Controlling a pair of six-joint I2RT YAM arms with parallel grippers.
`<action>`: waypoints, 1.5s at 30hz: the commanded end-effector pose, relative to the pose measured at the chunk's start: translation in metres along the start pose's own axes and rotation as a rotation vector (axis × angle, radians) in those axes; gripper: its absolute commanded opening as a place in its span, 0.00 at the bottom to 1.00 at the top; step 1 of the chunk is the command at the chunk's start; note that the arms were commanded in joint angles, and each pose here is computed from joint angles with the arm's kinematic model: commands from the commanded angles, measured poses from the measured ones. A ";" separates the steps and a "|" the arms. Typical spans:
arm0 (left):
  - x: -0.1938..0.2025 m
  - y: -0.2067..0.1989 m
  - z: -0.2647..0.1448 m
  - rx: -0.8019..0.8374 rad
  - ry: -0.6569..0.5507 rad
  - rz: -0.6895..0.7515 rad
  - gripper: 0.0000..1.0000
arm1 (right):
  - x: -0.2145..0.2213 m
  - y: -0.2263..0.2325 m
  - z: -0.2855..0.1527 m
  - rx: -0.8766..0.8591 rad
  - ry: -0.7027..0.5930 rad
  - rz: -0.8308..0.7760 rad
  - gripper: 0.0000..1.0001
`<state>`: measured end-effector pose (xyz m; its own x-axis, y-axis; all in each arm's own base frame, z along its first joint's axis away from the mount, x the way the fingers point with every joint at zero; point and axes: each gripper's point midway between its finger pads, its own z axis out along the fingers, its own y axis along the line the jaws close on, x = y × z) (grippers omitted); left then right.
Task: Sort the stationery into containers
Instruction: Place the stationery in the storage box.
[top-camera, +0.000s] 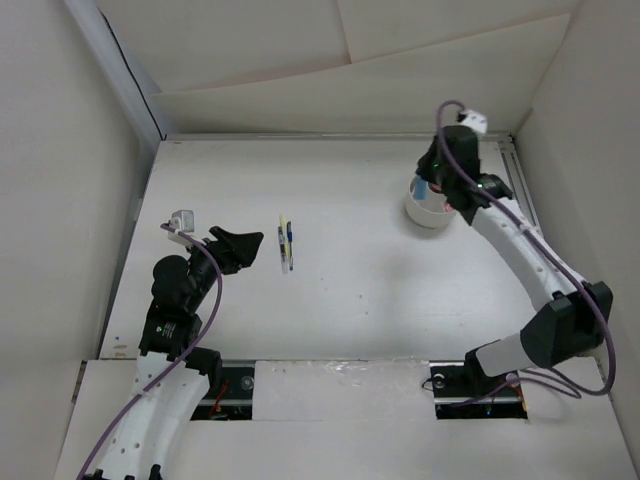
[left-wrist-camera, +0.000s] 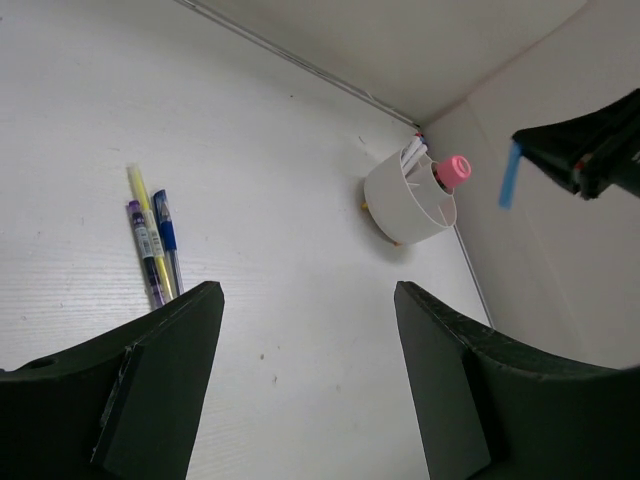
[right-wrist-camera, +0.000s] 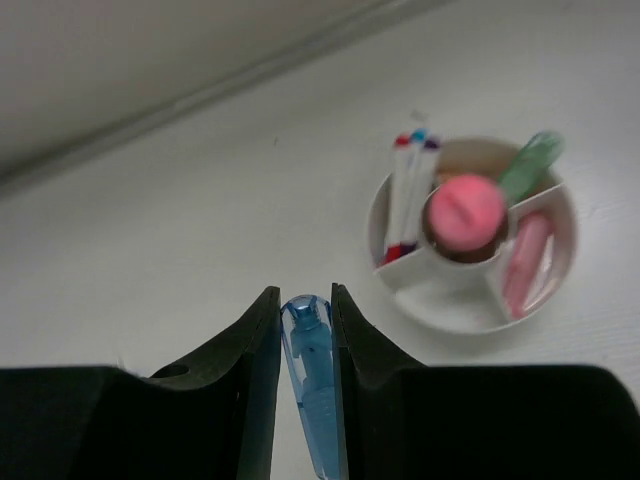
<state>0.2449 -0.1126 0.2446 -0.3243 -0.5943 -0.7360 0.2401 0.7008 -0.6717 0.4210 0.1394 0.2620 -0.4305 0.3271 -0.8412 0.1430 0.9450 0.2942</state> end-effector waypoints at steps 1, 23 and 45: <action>-0.010 -0.011 -0.002 0.043 -0.044 0.012 0.66 | -0.079 -0.039 -0.015 0.028 -0.216 0.185 0.00; -0.007 -0.008 0.002 0.038 -0.025 0.008 0.66 | -0.089 -0.187 0.066 0.483 -0.426 0.310 0.00; -0.005 -0.007 0.004 0.032 -0.018 0.006 0.66 | -0.024 -0.184 0.098 0.548 -0.333 0.275 0.00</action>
<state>0.2469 -0.1132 0.2408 -0.3361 -0.5919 -0.7326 0.2303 0.7026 -0.6733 0.4890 -0.0415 0.1827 -0.0833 0.4544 -0.8869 0.6643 0.6887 0.2905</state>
